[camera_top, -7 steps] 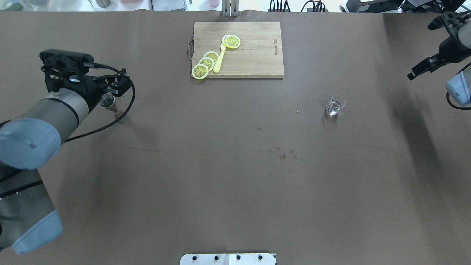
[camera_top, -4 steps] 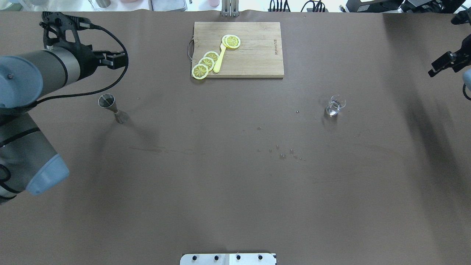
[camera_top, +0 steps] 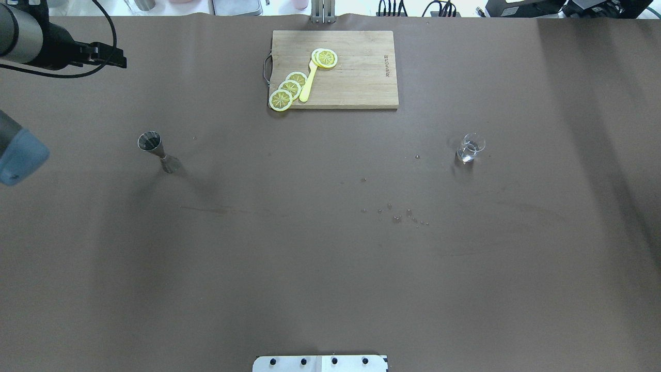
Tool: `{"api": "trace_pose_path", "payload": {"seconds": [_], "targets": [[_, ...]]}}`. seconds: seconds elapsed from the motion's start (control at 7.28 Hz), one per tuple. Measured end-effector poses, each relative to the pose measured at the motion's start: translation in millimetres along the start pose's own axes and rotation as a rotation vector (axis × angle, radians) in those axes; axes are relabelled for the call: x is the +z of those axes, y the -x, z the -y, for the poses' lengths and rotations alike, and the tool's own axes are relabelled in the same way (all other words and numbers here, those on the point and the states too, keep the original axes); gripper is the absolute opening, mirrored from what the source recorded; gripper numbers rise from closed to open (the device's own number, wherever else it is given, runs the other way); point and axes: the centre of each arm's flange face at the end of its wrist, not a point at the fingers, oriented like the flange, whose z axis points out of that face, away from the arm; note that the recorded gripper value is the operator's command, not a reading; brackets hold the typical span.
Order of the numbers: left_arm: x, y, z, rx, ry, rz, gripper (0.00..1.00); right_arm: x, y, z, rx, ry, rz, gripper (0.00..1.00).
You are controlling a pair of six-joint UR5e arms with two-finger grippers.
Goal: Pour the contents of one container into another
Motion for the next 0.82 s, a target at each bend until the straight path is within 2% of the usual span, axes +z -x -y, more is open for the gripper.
{"api": "trace_pose_path", "payload": {"seconds": [0.27, 0.41, 0.69, 0.82], "targets": [[-22.8, 73.8, 27.9, -0.191, 0.158, 0.005, 0.99, -10.4, -16.5, -83.7, 0.002, -0.030, -0.023, 1.00], [-32.6, 101.5, 35.1, -0.272, 0.204, 0.010, 0.99, -13.8, -23.7, -110.1, 0.011, -0.035, -0.028, 1.00], [-34.9, 165.6, 24.7, -0.401, 0.269, 0.044, 0.99, -10.8, -36.6, -129.4, 0.023, -0.030, -0.047, 1.00], [-25.4, 205.6, 7.3, -0.403, 0.306, 0.068, 0.99, -7.7, -42.1, -131.0, 0.027, -0.027, -0.064, 1.00]]}}
